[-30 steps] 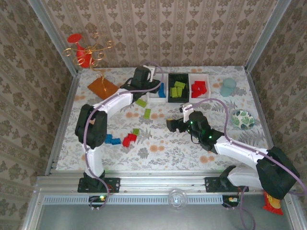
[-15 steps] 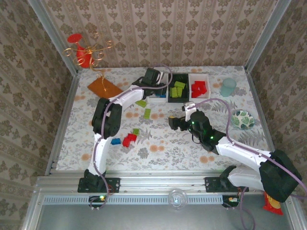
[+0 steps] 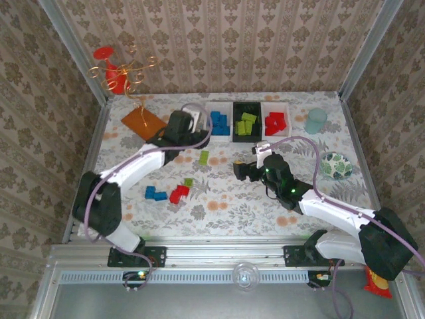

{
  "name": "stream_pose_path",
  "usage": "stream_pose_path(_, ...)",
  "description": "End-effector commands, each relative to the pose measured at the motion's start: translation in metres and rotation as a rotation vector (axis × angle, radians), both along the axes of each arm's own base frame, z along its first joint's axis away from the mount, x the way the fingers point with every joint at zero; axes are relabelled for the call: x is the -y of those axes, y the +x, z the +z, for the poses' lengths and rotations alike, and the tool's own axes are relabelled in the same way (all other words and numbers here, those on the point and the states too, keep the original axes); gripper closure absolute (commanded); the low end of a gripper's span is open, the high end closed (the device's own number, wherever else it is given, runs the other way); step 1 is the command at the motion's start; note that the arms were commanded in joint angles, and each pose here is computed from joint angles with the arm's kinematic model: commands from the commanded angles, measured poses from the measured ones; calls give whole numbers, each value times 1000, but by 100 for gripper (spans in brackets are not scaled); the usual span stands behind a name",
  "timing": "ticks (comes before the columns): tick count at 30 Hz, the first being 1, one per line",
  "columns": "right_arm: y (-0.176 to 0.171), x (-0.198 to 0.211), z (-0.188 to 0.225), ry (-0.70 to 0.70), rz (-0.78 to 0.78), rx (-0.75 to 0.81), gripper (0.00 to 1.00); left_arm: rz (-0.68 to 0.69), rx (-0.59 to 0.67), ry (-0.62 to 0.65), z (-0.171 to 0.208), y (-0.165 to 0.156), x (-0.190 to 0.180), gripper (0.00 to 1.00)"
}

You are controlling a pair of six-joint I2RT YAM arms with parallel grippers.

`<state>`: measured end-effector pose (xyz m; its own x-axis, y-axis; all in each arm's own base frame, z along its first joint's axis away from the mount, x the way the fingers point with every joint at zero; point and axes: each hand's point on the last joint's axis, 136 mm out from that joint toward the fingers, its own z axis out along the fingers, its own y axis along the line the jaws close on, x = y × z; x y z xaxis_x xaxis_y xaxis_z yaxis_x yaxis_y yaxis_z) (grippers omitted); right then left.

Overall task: Sort the legos into containers by color
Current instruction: Pick up the lego from the bottom-left of the table.

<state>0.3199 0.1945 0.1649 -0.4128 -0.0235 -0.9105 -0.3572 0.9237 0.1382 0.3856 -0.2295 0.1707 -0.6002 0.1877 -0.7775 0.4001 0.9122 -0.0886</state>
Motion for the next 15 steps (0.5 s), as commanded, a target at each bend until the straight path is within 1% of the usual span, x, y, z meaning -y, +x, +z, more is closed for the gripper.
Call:
stream_pose_path(1,-1,-1,-2,4,6,-10,2,68,-163,75,-46,-46,-41,26)
stream_pose_path(3,-2,-8,-4,11,37,-18,2,105,-230,97,-59,-76,-62,26)
stream_pose_path(5,-2,-15,-8,10,59,-28,2,160,-281,115,-69,-100,-83,24)
stream_pose_path(8,-1,-22,-16,-2,75,-54,2,277,-341,133,-84,-126,-120,22)
stream_pose_path(10,0,-24,-20,-4,77,-67,2,371,-374,110,-92,-136,-146,22)
stream_pose_path(12,1,-25,-23,-4,77,-76,2,445,-392,76,-99,-143,-163,22)
stream_pose_path(15,1,-26,-25,-2,76,-82,2,521,-400,13,-104,-142,-180,21)
